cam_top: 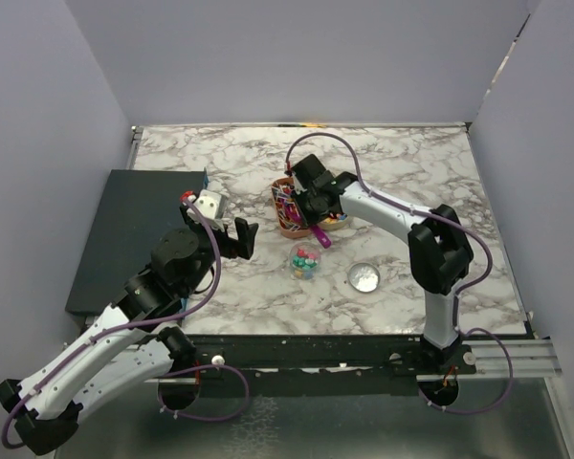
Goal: Pack the candies
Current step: Scoop the fake candies from the storage box.
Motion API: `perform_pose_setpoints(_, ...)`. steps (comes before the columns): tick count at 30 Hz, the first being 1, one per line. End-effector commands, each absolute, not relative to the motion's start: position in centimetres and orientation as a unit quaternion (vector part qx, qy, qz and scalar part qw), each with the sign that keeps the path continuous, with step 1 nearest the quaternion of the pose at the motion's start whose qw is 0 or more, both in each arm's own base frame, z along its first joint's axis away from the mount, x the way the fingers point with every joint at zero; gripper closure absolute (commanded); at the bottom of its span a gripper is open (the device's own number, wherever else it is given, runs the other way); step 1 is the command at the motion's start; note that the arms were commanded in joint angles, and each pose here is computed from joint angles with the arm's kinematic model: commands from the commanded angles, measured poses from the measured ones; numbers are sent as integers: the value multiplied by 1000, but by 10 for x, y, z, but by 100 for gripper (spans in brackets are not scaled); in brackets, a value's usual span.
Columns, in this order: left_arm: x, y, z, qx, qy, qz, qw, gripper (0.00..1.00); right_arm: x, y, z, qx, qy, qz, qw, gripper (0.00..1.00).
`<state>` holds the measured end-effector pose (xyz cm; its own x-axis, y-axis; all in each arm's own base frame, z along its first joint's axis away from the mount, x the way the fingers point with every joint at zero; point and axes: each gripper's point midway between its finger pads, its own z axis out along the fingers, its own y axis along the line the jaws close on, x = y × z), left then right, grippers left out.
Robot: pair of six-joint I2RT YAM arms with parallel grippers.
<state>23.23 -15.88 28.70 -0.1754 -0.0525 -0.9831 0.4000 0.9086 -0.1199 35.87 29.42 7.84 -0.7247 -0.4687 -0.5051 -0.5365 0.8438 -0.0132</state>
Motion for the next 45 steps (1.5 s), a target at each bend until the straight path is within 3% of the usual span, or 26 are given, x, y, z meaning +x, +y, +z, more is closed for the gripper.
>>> perform_pose_setpoints(1, 235, -154, 280, 116, 750, -162, 630, 12, 368, 301, 105, -261, 909, 86, 315, 99)
perform_pose_setpoints(26, 234, -145, 288, 103, 737, -155, 650, 13, 320, 272, 156, -297, 859, 120, 398, 99)
perform_pose_setpoints(45, 233, -140, 295, 91, 726, -160, 662, 13, 219, 210, 168, -440, 852, 119, 259, 99)
